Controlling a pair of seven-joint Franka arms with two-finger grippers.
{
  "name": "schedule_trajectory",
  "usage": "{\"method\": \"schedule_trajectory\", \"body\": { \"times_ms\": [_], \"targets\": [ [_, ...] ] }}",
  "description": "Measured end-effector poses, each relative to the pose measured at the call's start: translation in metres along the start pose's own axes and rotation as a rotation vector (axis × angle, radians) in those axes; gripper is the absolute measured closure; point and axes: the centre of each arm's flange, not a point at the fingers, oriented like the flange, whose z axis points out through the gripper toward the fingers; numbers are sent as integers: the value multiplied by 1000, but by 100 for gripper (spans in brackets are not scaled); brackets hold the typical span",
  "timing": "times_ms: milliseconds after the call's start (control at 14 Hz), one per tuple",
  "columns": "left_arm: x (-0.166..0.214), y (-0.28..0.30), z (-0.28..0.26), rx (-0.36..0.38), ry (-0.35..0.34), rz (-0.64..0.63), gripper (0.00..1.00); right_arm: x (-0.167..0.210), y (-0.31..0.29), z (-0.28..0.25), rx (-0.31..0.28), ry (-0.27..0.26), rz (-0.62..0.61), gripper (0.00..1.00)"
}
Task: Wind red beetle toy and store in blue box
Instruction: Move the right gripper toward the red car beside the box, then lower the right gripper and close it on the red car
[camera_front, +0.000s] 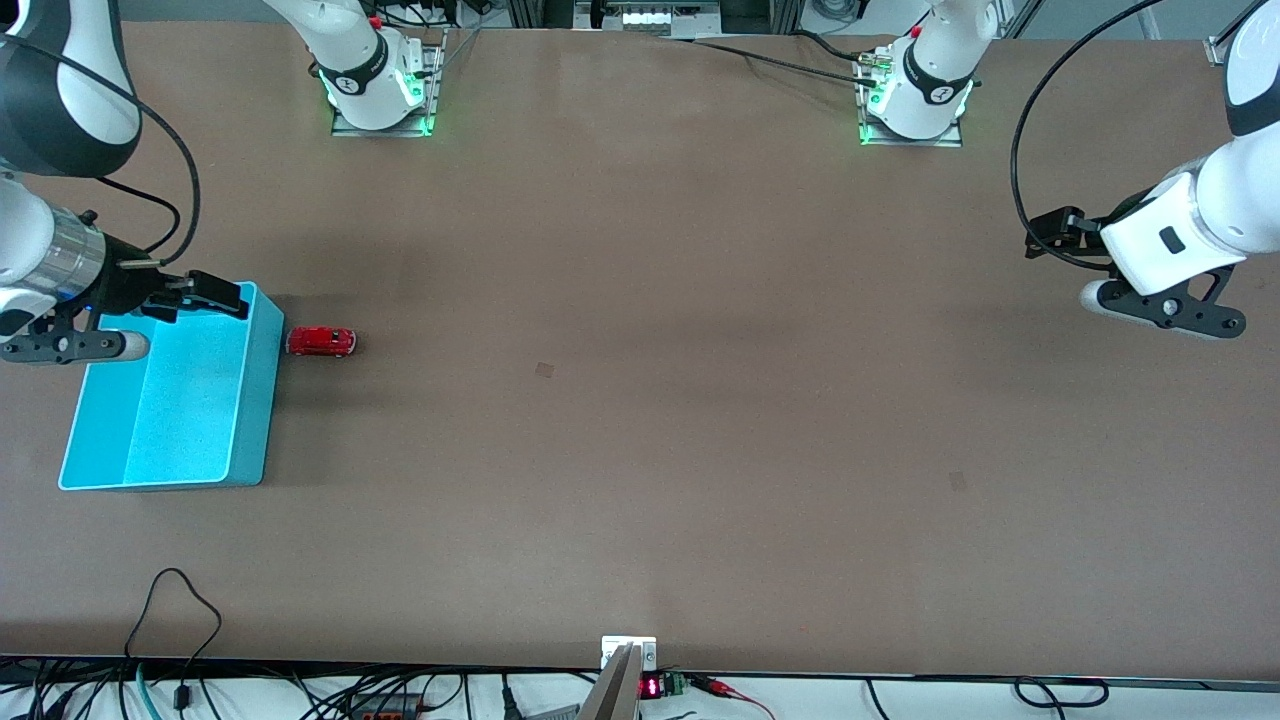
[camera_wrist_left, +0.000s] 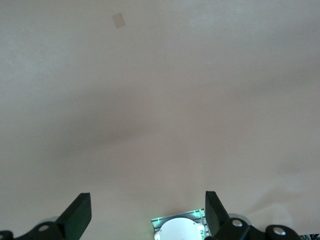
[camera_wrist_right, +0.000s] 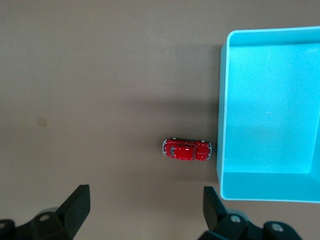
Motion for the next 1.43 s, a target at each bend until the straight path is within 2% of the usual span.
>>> {"method": "schedule_trajectory", "body": {
  "times_ms": [143, 286, 429, 571, 714, 857, 1071, 1214, 1429],
  "targets": [
    [0, -2, -1, -1, 3, -9, 0, 5, -1, 5, 0, -6, -24, 0],
    [-3, -11, -6, 6, 16, -40, 0, 14, 2, 23, 1, -25, -98, 0],
    [-11, -17, -11, 11, 29, -112, 0, 28, 7, 52, -2, -14, -174, 0],
    [-18, -15, -20, -8, 97, -219, 0, 30, 12, 88, -4, -14, -274, 0],
    [-22, -12, -26, -2, 199, -258, 0, 21, 17, 119, -3, -25, -416, 0],
    [-31, -6, -24, 4, 251, -265, 0, 10, 19, 142, -3, -48, -592, 0],
    [-44, -3, -17, 6, 246, -268, 0, -3, 18, 167, -69, -103, -851, 0],
    [-46, -7, -12, 4, 234, -275, 0, -10, 18, 179, -71, -126, -1041, 0],
    [-47, -7, -8, 3, 213, -275, 0, -17, 21, 199, -76, -112, -1268, 0]
  ]
}}
